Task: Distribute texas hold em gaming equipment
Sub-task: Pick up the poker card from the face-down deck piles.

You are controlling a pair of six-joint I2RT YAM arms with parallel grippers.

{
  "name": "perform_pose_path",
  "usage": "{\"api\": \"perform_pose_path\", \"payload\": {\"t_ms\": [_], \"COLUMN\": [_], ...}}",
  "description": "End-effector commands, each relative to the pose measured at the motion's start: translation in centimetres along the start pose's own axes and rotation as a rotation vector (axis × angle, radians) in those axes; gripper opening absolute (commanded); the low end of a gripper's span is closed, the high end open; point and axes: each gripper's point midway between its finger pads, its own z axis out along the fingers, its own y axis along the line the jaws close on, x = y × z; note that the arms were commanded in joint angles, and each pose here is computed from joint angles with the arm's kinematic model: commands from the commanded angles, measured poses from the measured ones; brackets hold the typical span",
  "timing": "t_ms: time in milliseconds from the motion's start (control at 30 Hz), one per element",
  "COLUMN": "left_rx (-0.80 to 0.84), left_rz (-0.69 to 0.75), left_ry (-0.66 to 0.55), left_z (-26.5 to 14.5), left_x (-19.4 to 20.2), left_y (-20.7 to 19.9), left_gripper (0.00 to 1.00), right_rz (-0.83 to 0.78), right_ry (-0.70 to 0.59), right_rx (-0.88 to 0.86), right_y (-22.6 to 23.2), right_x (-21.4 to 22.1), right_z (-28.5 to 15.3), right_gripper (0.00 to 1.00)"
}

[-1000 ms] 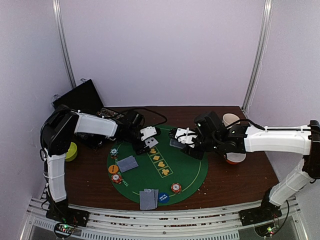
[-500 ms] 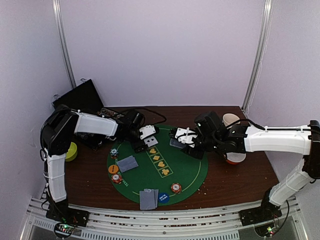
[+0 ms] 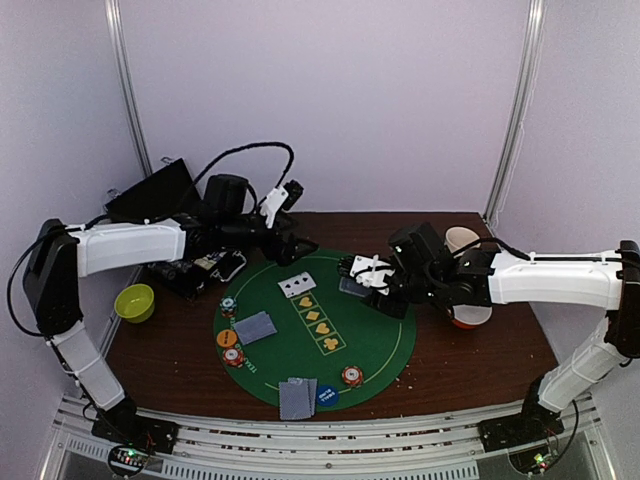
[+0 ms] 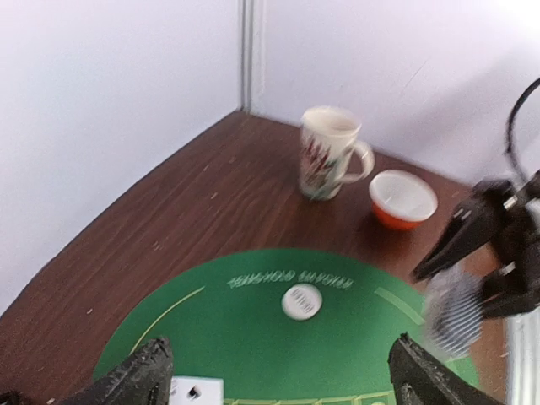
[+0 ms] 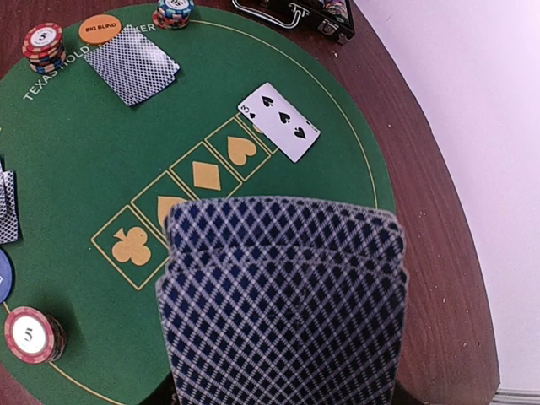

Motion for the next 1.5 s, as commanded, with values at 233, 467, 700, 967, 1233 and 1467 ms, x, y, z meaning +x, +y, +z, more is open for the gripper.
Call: {"api": "perform_pose_path", "payload": {"t_ms": [233,467,700,967,1233,1467], "left_rx": [0.372,0.355,0.282,0.215,0.029,0.086], "left_rz": [-0.255,-0.276,-0.318,-0.305,-0.186,-0.14], "left_ry": [-0.084,-0.064,0.021,0.017,0.098,0.086], "left_z": [0.8,2.7,5.6,5.6,3.8,2.9], "left_x": [-1.1,-0.1,1.4,1.7,2.2,1.5], "left_y": [-10.5,-10.9,-9.5,-8.9,-6.3,-7.5], "left_gripper": [0.98,0.96,0.87,0.78,0.43,0.33], "right_rz": [0.033,0.035,0.03,0.032,0.026,0.028], "right_ry": [-0.078,-0.082,-0.084,-0.085,-0.07,-0.07], "right_rx": [-0.005,-0.007,-0.017,-0.013,0.001,0.0], "right_y": [-0.6,-0.6,-0.4,-0.5,-0.7,-0.7], "right_x": [-2.3,-2.5,-2.6,-2.6,-2.2,-2.2], "right_z": [-0.1,0.0,0.1,-0.1,-0.2,-0.1], "right_gripper": [0.5,0.5,0.5,0.5,0.5,0.5]}}
